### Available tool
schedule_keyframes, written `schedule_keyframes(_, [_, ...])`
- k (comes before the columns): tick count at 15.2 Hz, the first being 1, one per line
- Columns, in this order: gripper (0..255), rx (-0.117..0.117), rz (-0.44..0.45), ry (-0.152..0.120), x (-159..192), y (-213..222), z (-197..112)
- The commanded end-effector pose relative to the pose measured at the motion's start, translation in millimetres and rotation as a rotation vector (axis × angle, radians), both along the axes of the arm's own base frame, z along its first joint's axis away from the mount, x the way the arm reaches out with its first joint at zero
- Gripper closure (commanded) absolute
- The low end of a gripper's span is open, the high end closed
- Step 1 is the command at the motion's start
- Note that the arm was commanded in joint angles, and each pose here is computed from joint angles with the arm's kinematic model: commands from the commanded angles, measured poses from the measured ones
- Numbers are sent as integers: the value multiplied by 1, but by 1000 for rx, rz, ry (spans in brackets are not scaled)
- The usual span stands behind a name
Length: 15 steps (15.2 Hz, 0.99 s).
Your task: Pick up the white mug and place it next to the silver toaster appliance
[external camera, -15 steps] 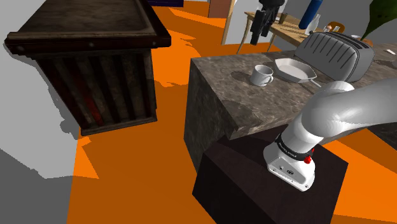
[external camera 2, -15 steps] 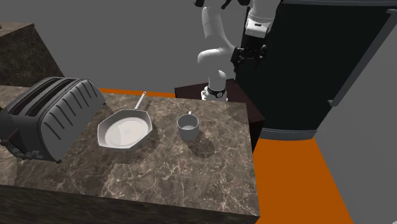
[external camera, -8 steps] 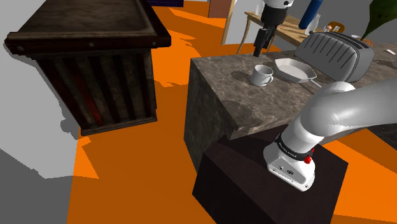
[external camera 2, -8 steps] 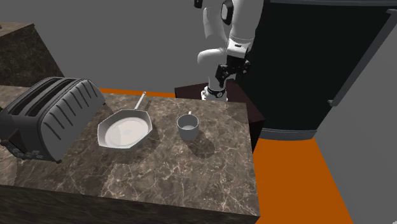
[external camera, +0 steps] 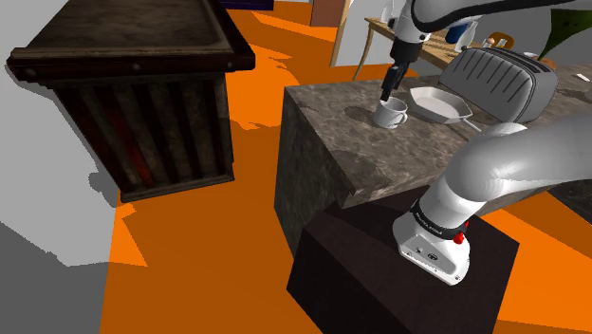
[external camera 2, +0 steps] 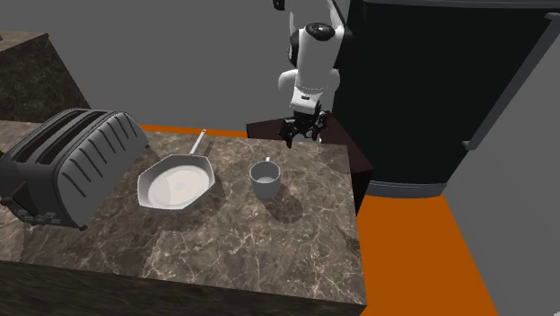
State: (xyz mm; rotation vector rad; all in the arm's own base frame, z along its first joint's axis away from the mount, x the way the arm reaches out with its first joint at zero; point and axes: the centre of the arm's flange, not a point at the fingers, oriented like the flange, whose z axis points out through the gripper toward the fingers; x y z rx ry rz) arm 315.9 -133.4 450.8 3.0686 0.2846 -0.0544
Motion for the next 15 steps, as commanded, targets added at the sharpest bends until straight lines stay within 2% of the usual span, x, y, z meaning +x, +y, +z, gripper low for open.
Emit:
schedule_keyframes(1, [0, 1, 7, 0, 1, -22, -20])
schedule_keyframes(7, [0, 9, 26, 4, 5, -79, -77])
schedule_keyframes(15, [0, 9, 27, 4, 4, -83, -119])
